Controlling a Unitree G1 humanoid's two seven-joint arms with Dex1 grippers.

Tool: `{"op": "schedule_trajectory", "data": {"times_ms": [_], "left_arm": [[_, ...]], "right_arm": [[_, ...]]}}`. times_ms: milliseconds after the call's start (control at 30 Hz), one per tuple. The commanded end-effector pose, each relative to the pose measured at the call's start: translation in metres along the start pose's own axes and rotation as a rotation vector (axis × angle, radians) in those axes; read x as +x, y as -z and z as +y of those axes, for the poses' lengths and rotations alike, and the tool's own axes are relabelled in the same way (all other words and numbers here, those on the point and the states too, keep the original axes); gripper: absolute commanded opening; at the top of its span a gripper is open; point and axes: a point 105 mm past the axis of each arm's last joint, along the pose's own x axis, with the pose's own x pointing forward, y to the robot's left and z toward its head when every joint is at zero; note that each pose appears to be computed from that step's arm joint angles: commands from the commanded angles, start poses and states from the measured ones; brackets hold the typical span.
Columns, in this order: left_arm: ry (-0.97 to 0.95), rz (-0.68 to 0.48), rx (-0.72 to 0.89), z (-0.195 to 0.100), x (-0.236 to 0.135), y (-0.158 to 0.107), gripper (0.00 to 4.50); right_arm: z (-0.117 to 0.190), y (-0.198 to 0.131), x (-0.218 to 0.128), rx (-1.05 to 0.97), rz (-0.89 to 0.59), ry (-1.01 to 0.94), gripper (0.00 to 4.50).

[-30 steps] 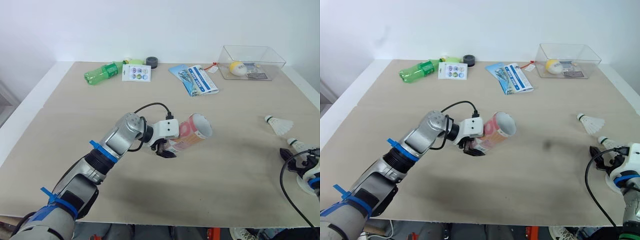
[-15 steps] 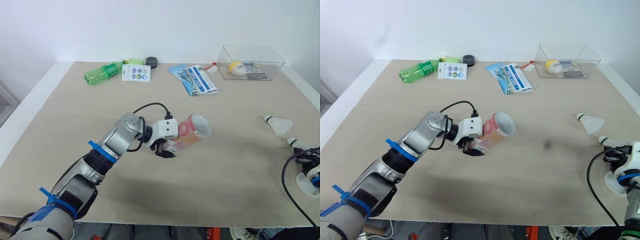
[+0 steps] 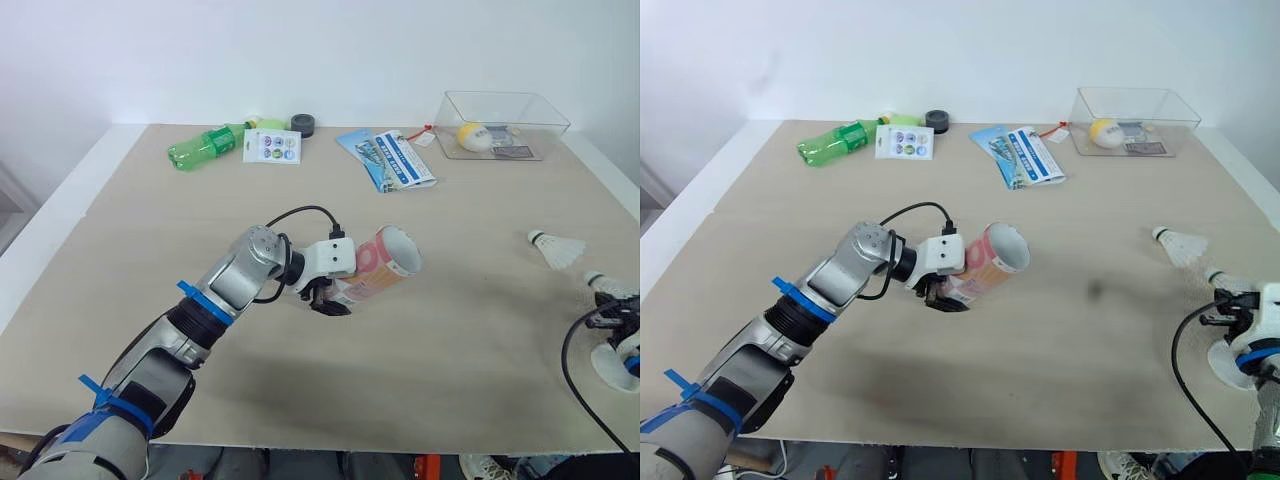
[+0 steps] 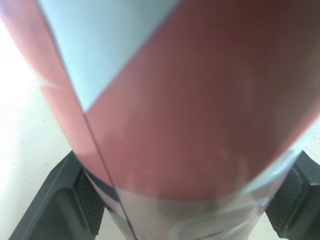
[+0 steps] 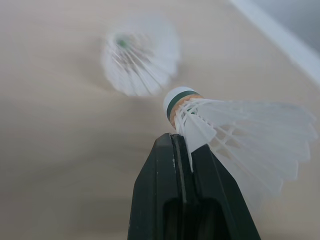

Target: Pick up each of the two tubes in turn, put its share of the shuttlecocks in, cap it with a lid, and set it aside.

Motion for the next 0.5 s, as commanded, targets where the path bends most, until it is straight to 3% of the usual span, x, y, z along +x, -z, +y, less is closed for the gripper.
{"op": "schedule_trajectory", "data": {"times_ms": [33, 200, 267, 400, 500], "left_arm": [[0.003, -0.001, 0.022, 0.004, -0.002, -0.002, 3.69], [-0.027, -0.004, 0.032, 0.015, 0.000, 0.001, 3.69], [-0.032, -0.004, 0.034, 0.018, 0.001, 0.003, 3.69], [-0.052, -0.013, 0.018, 0.023, 0.001, 0.005, 3.69], [-0.054, -0.012, 0.007, 0.024, 0.001, 0.007, 3.69]], "right_arm": [[0.006, -0.070, -0.001, -0.217, -0.150, -0.092, 0.04], [0.045, -0.153, -0.004, -0.515, -0.302, -0.333, 0.04], [0.057, -0.167, -0.006, -0.572, -0.329, -0.394, 0.04], [0.131, -0.209, -0.026, -0.676, -0.504, -0.760, 0.04], [0.164, -0.218, -0.037, -0.784, -0.542, -0.961, 0.04]]}}
